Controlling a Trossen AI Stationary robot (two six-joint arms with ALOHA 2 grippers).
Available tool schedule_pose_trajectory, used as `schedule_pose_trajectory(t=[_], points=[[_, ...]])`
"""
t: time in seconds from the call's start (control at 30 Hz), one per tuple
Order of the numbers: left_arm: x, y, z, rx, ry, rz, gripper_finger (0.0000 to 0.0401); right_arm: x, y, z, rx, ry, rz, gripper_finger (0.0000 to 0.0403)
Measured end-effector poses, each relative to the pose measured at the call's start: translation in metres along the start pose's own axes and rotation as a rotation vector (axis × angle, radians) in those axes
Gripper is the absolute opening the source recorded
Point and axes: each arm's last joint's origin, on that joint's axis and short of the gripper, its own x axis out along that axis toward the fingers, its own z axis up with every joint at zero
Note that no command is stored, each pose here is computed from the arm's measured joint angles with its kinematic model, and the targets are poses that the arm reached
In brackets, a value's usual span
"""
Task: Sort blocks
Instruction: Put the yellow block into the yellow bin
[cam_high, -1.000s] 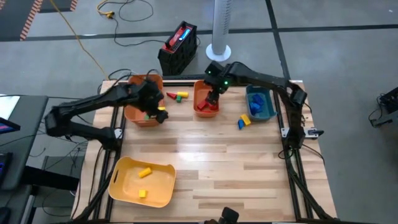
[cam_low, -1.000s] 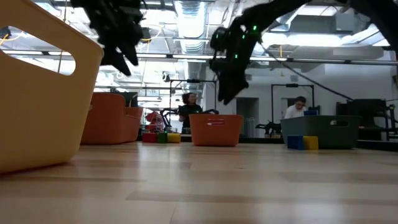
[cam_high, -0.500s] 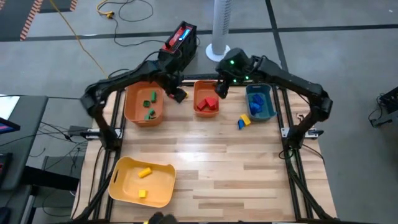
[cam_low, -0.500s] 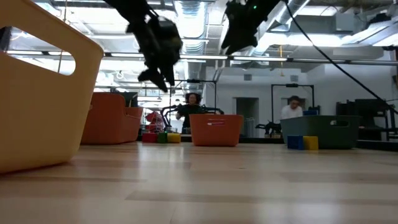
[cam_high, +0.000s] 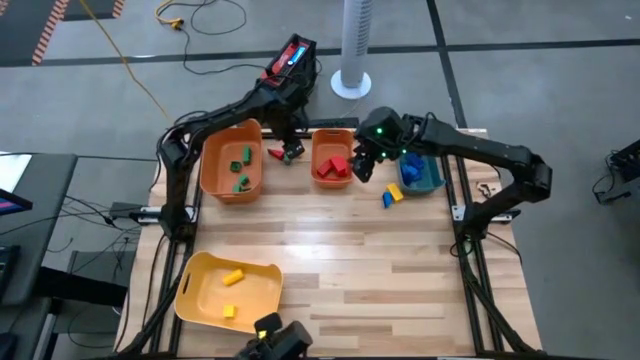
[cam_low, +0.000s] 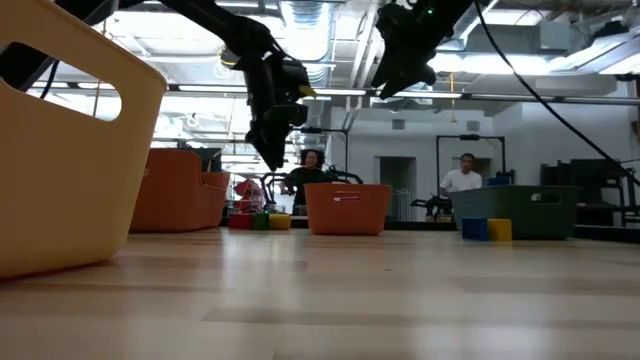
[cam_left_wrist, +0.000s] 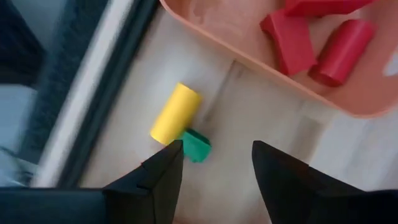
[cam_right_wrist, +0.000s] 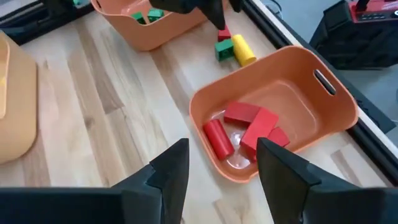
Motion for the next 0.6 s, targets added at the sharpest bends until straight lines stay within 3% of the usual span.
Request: schedule_pose_trajectory(t=[0.33,0.6], points=[[0.005,-0.020,0.004,0.210,0.047,0.160,0.0270,-0.015,-0.005,0.005,0.014,-0.086,-0.017,0.0186],[0.032,-0.029,0.009,0.227,0.099,0.206,0.0289,-0.015,-0.003,0.008,0.008,-0.121,-0.008,0.0181]])
